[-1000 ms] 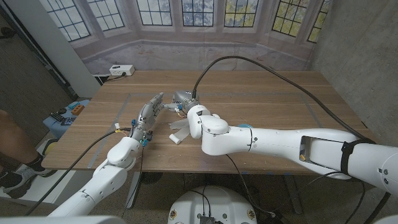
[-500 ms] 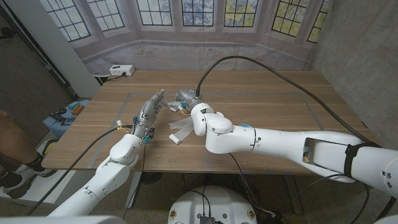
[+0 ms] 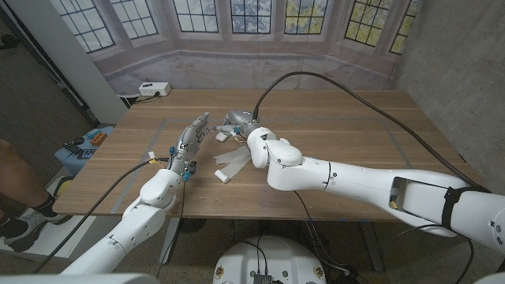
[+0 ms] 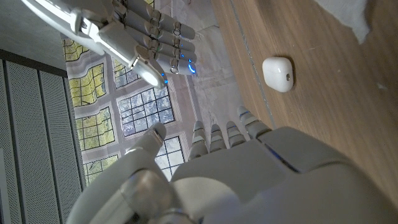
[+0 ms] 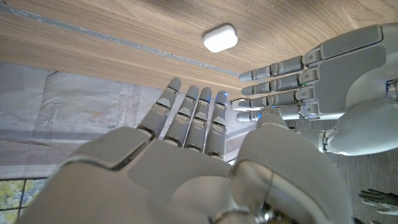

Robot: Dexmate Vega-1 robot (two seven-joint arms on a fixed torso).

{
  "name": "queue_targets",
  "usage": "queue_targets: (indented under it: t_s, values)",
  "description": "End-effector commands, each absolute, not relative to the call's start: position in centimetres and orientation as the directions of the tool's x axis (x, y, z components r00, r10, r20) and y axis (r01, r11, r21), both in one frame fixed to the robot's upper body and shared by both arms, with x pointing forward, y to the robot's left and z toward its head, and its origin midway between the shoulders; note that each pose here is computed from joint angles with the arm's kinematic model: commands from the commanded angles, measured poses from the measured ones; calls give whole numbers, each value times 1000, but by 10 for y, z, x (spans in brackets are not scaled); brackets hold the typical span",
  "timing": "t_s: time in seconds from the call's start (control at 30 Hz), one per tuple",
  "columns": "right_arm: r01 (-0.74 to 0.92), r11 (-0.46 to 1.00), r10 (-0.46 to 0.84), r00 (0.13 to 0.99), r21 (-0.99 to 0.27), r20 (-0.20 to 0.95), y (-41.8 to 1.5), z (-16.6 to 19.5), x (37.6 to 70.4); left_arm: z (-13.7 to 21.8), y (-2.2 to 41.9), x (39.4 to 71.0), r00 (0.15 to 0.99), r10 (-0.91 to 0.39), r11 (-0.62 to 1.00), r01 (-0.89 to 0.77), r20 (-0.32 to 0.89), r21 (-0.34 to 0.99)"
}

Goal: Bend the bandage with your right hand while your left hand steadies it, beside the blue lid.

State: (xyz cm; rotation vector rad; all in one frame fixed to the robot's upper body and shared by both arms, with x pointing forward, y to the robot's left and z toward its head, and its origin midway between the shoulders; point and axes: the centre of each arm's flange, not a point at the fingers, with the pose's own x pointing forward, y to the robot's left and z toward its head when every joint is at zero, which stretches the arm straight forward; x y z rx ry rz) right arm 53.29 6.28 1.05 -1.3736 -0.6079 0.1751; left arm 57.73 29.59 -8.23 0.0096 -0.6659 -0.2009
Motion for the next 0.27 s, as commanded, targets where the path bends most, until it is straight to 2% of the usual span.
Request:
queue_targets:
  t_s: [0.03, 0.27]
  values:
    - [202, 291, 515, 790, -935, 331, 44, 18, 546, -79, 297, 577, 769, -190, 981, 179, 611, 80]
    - [181, 333, 528, 777, -925, 342, 37, 21, 552, -78, 297, 576, 769, -189, 981, 177, 610, 81]
